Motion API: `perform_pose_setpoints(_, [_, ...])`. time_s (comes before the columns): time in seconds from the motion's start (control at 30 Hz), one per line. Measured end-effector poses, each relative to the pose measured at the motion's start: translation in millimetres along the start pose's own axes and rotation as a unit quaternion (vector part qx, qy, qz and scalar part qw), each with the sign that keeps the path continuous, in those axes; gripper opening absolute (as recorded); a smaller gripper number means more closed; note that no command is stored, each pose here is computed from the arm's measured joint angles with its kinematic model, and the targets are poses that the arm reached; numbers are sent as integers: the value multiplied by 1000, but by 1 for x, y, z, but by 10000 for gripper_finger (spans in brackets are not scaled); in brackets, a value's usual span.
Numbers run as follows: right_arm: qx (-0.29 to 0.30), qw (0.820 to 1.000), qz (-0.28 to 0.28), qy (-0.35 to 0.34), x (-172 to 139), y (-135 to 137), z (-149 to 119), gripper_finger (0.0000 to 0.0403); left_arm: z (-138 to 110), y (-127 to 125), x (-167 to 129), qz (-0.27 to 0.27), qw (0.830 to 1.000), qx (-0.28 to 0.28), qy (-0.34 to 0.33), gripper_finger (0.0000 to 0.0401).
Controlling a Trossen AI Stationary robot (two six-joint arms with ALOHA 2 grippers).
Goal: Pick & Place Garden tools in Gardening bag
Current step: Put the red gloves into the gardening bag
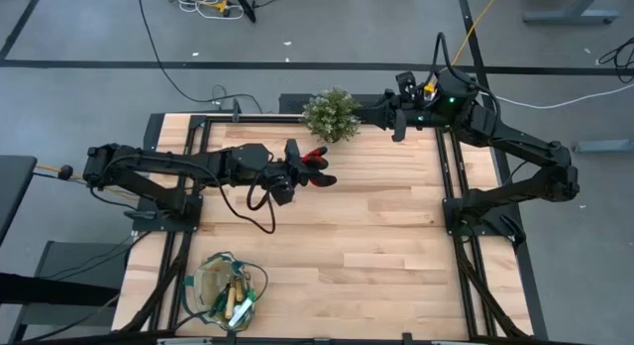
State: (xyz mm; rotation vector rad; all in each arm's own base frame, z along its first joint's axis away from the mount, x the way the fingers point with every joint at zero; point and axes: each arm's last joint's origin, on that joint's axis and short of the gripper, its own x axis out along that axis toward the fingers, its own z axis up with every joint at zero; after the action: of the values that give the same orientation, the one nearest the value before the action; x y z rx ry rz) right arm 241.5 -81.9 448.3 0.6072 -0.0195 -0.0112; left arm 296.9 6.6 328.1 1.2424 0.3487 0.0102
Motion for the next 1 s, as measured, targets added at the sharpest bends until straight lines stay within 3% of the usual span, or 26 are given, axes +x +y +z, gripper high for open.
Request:
perform_pose_setpoints(0.33, [-10,1000,0,2,0,0,0,0,3,-1,0,-25,989,-139,-49,12])
perform_pose_setpoints(0.6, [-27,1000,-1,4,0,0,-1,0,12,-4,-2,-43,976,-203,-72,12])
perform_pose_setpoints(1.0, [-136,990,-25,22,0,-4,-5,0,17,8,-21,-28,949,-299,-93,12])
